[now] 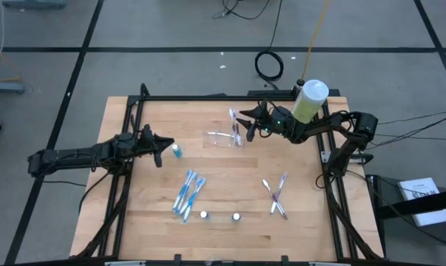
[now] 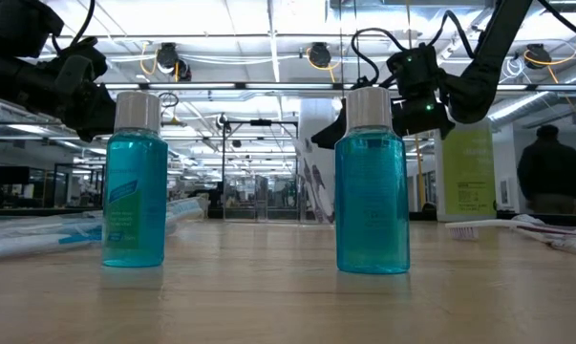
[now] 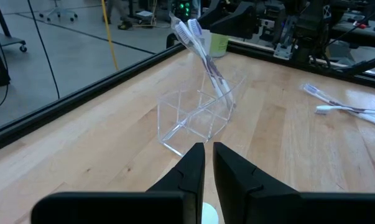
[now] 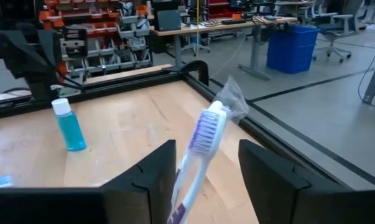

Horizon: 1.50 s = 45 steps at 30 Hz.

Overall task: Pick & Place toothbrushing station
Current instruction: Put the violet toothbrush into the transparent organizer

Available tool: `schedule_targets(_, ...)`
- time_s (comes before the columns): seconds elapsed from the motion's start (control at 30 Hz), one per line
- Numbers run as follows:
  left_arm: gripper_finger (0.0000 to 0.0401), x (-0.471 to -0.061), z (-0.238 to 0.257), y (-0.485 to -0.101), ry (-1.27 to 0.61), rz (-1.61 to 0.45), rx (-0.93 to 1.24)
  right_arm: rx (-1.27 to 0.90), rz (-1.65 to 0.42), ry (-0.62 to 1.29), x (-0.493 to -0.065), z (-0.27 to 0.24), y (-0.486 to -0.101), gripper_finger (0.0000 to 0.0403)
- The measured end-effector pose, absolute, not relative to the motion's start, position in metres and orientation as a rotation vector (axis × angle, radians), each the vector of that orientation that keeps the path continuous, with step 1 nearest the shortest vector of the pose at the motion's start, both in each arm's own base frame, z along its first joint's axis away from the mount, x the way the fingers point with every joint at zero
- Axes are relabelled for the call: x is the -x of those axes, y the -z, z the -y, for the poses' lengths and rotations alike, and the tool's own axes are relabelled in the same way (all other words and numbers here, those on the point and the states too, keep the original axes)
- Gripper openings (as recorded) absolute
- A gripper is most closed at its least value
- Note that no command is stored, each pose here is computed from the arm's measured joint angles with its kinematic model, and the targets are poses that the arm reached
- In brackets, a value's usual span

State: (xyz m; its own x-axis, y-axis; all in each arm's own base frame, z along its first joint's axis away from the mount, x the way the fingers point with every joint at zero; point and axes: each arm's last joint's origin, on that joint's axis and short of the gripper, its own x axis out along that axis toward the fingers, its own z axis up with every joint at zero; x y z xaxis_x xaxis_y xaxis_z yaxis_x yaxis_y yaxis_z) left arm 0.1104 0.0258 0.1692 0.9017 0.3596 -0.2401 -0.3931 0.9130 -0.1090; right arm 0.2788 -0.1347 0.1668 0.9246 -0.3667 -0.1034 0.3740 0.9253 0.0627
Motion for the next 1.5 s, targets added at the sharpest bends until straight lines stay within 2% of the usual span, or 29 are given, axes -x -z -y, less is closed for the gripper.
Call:
schedule_targets(0.5, 0.0037, -0.110, -0.026, -0.169, -0.391, -0.218, 0.157, -0.075, -0.078, 0.363, -0.272, 0.127, -0.189, 0.0174)
schedule_targets(1.03, 0.0037, -0.110, -0.026, -0.169, -0.391, -0.218, 0.157, -0.012, -0.148, 0.230, -0.256, 0.081, -0.228, 0.0173)
schedule_targets(1.27, 0.0037, -0.110, -0.026, -0.169, -0.391, -0.218, 0.157, -0.077, -0.354, 0.111, -0.248, 0.045, -0.220, 0.0173)
schedule_targets(1.5, 0.0037, -0.110, -0.026, -0.169, -0.391, -0.218, 0.157, -0.261, -0.648, 0.068, -0.234, 0.017, -0.199, 0.0173)
